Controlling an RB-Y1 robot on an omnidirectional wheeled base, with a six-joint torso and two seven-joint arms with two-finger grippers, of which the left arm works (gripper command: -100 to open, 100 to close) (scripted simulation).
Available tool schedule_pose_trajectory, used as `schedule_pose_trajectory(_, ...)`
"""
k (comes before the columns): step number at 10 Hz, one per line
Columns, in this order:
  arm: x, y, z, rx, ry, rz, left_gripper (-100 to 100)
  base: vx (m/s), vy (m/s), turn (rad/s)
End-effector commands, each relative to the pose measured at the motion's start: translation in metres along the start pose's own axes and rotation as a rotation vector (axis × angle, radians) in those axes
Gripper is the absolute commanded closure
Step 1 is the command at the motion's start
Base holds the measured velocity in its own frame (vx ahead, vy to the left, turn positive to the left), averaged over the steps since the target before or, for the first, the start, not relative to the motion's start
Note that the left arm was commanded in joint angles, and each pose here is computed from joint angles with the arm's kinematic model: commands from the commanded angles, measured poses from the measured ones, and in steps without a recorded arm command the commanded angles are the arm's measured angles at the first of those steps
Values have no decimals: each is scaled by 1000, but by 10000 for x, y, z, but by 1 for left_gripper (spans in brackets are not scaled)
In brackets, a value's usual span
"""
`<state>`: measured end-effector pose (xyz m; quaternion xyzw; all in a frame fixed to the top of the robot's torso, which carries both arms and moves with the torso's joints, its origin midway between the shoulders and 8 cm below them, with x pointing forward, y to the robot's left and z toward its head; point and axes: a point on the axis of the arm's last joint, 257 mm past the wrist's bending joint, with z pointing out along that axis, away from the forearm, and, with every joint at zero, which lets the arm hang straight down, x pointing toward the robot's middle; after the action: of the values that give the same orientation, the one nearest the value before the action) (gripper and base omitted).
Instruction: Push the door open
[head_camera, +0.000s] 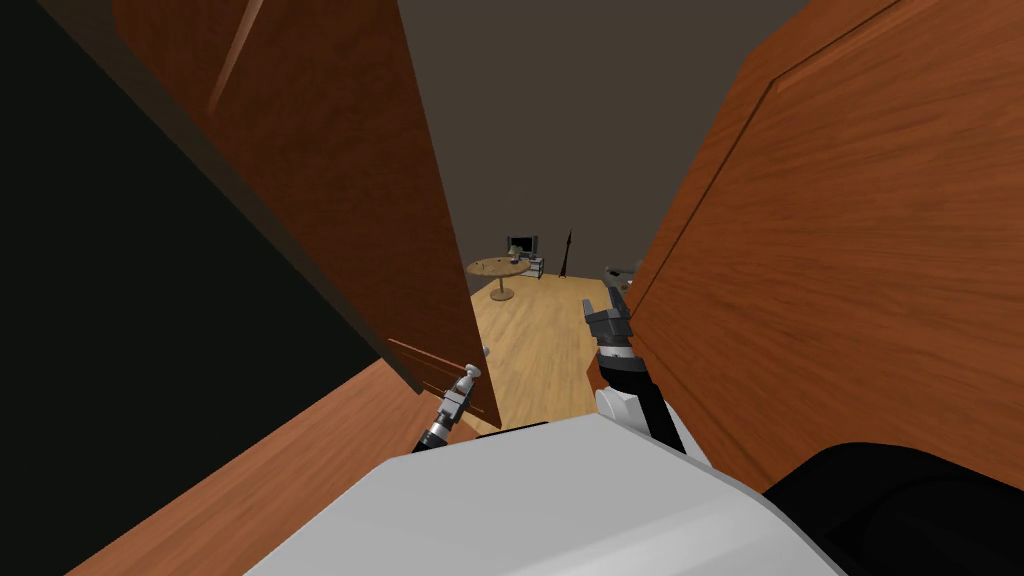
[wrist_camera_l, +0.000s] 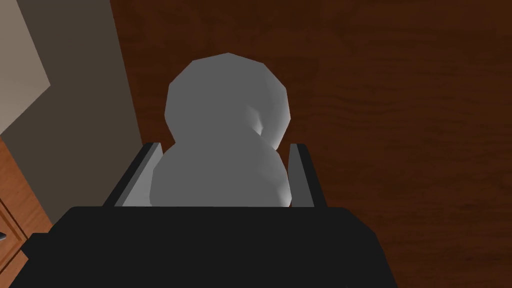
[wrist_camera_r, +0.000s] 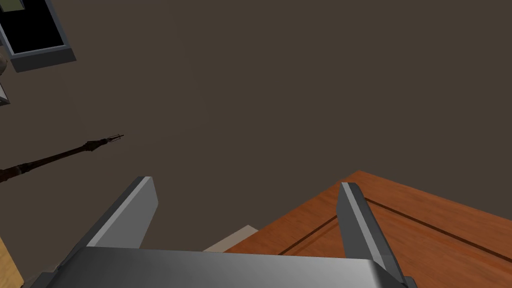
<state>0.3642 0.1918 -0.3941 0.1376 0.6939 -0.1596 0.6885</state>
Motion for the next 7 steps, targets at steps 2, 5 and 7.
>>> schedule_pose_trajectory(2,-36,33,32,-12,-14,-64,100,18,-5,-13)
schedule_pose_trajectory(5,-66,78,60,-29,-29,-150,100,21,-8,-28)
schedule_pose_trajectory(7,-93,120,85,-44,-44,-228,100,28,-13,-33)
